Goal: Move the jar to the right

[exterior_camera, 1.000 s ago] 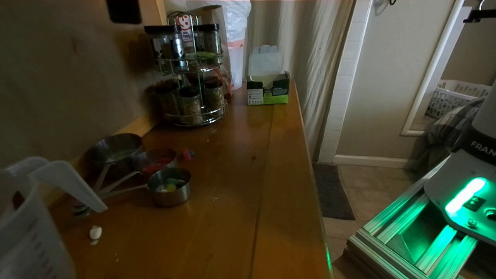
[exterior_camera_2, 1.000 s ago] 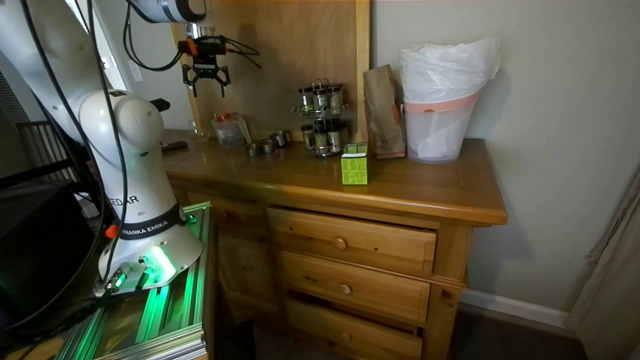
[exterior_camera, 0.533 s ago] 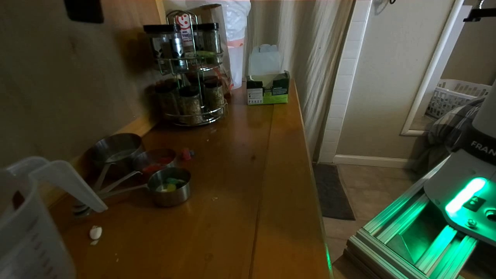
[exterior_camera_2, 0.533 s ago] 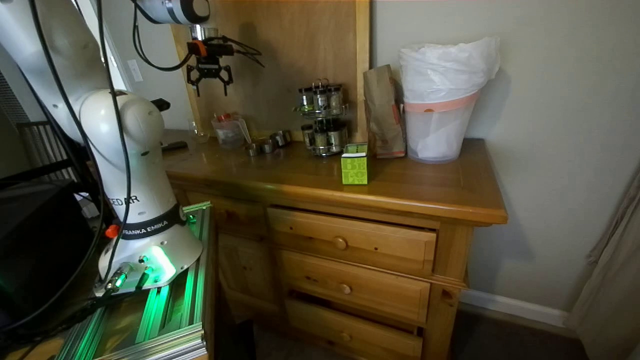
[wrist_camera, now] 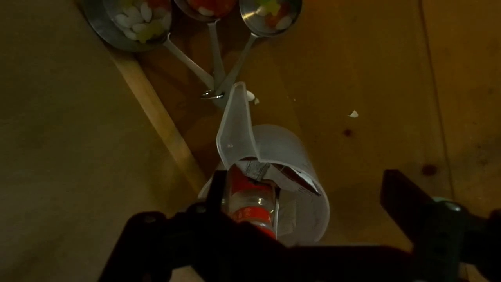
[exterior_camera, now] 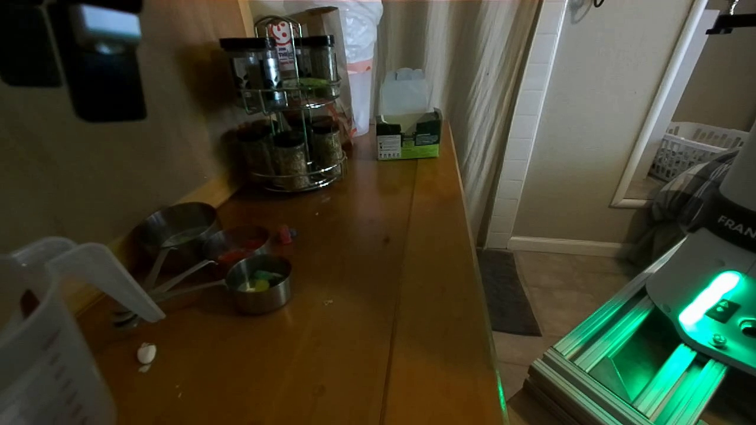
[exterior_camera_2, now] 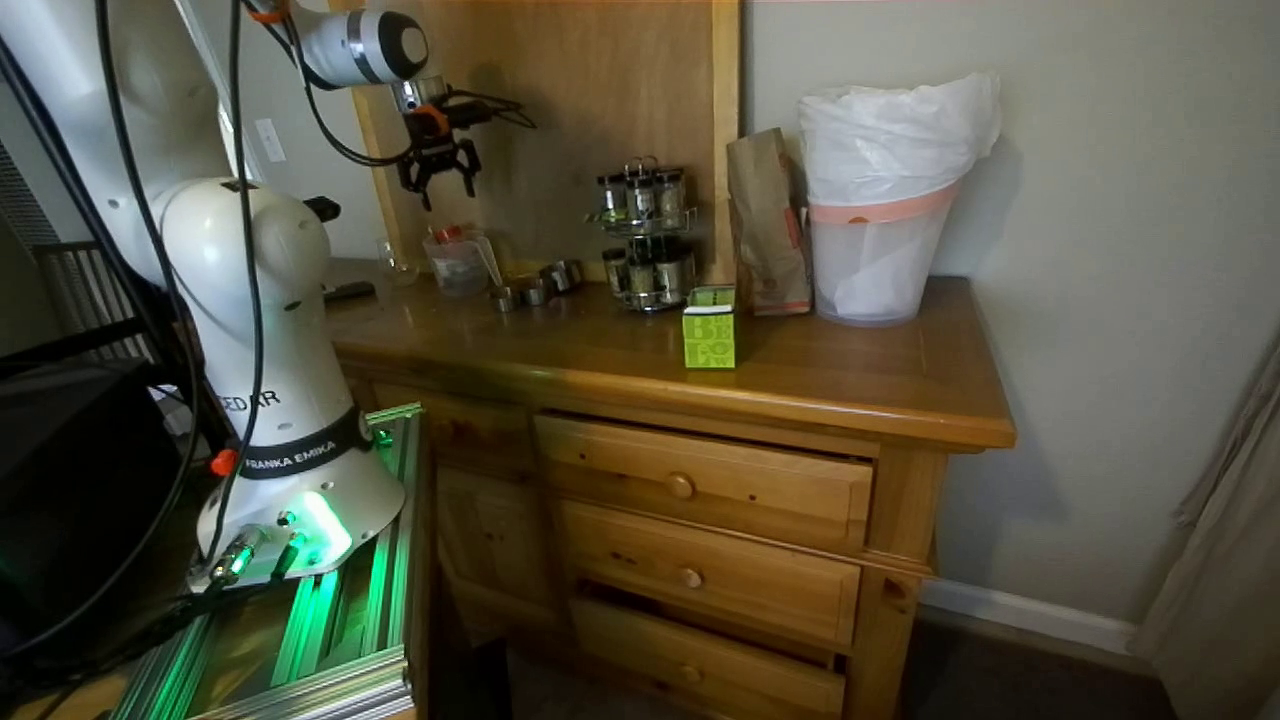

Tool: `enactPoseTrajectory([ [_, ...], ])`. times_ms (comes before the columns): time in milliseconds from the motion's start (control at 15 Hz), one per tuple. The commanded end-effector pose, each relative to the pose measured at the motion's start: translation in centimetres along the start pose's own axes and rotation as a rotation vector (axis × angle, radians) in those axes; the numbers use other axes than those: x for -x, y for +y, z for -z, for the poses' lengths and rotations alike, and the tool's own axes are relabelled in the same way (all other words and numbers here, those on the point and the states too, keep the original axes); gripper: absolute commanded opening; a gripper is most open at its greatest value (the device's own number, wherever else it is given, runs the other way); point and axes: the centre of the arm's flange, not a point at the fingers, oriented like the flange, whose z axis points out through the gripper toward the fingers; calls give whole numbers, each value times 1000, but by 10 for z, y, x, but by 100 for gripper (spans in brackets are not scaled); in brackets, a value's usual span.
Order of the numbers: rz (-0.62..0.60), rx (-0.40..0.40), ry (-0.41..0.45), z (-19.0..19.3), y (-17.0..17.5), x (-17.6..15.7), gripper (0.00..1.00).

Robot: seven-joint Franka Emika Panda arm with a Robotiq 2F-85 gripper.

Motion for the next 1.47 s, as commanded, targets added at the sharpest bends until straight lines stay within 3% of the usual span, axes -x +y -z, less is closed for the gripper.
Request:
enactPoseTrajectory([
  [0,-1,-4,-1,-2,1,0,100],
  [200,22,16,7,-7,4,-1,100],
  [600,178,-24,0,-43,18,-3,100],
  [1067,229,2,81,-69,31,-15,100],
  [1400,220,6,93,-81,36,-19,82],
])
